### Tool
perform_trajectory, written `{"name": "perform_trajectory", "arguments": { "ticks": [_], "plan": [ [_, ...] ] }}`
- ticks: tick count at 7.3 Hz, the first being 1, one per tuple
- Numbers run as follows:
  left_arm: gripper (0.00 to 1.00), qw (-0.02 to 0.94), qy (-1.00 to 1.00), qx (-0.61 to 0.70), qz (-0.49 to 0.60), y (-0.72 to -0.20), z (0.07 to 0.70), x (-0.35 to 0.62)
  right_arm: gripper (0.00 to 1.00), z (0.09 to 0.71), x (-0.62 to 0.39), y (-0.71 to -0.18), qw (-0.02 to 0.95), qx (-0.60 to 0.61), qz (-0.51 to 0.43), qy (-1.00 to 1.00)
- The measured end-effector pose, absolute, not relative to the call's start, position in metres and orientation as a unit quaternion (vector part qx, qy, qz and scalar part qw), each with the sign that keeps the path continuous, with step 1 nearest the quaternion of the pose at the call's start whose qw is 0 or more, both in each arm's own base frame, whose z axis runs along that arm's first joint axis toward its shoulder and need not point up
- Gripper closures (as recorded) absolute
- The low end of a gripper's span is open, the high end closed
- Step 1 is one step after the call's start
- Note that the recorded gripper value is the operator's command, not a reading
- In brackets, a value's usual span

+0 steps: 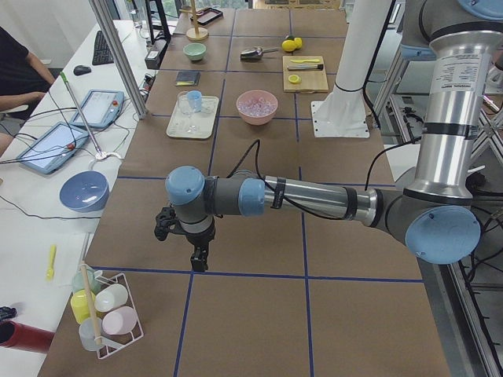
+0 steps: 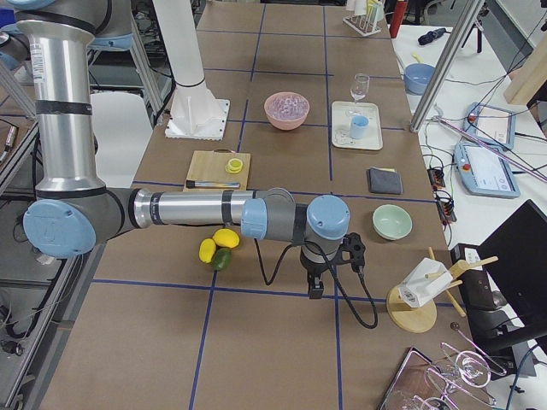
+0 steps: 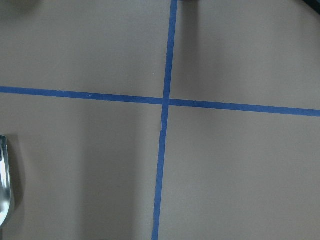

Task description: Put ice in cup with scoop

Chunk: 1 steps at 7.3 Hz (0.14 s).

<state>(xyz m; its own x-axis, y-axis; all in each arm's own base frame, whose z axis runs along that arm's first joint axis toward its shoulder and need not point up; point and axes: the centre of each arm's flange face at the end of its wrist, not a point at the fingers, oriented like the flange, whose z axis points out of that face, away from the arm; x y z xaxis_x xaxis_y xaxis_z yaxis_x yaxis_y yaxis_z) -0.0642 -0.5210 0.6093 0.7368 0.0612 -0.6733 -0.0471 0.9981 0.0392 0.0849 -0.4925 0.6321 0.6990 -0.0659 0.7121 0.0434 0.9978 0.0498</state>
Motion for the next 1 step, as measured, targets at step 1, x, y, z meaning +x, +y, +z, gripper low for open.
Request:
{"name": "perform_trajectory", "arguments": {
  "ticks": [1],
  "plan": [
    [0.00,0.932,0.362,0.010,0.029,-0.5210,0.6091,-0.0642,0.00,0.6312,0.0849,-0.4925,0.922,0.015,-0.030,-0.387]
  ]
}}
